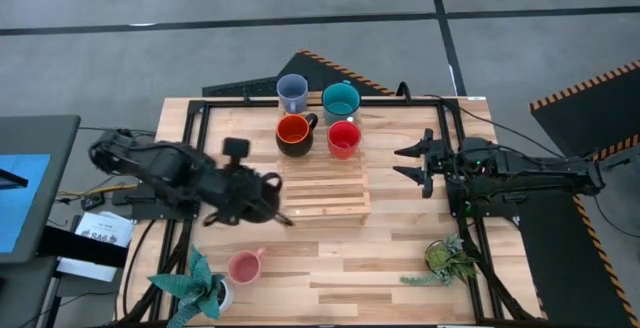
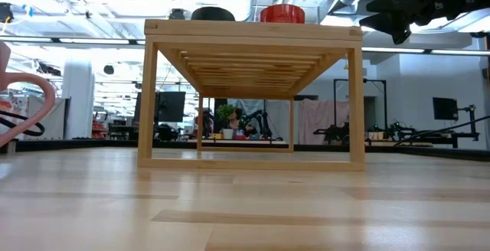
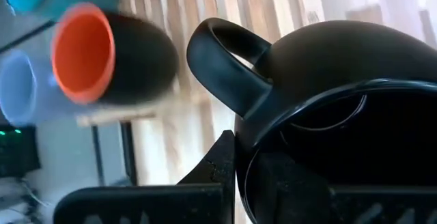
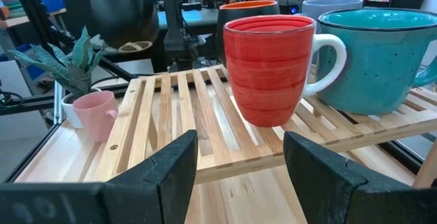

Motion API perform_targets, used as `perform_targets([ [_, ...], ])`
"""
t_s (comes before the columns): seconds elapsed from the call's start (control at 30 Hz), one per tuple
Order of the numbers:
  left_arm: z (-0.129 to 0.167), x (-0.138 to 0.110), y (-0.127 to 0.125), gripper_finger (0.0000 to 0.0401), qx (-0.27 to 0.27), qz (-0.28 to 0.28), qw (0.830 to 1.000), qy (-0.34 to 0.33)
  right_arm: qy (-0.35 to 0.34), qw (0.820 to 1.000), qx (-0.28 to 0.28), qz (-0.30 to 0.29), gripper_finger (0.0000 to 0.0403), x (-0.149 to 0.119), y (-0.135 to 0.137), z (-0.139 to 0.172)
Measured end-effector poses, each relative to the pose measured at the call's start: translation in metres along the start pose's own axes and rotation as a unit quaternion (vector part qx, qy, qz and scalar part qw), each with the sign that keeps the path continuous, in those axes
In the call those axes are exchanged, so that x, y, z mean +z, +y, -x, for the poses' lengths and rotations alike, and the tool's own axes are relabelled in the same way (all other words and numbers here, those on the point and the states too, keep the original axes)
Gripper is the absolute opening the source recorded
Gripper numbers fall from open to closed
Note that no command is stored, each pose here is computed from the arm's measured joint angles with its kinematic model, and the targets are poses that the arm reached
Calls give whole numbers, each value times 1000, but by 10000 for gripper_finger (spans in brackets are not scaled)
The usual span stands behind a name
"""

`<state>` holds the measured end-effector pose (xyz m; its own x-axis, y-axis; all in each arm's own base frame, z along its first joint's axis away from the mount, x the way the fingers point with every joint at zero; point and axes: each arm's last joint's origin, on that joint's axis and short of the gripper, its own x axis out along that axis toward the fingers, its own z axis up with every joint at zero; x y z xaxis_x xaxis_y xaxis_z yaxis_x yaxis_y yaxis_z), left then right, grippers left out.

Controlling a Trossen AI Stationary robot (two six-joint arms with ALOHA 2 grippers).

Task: Place coffee mugs
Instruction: Put the black mug on the shelf aligned with the orange mug

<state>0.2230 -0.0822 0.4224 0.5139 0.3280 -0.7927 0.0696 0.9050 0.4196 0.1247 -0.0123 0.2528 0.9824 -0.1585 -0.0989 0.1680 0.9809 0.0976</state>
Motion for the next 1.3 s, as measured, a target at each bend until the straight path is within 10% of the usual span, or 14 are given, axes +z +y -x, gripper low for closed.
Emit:
perform_targets([
  [0.4,-79,75,24,1,5,-128,989,75,0,1000,0,0,244,0,0,0],
  [1.3,-111,92,41,83,52,-198,976,71,2,1000,0,0,244,0,0,0],
])
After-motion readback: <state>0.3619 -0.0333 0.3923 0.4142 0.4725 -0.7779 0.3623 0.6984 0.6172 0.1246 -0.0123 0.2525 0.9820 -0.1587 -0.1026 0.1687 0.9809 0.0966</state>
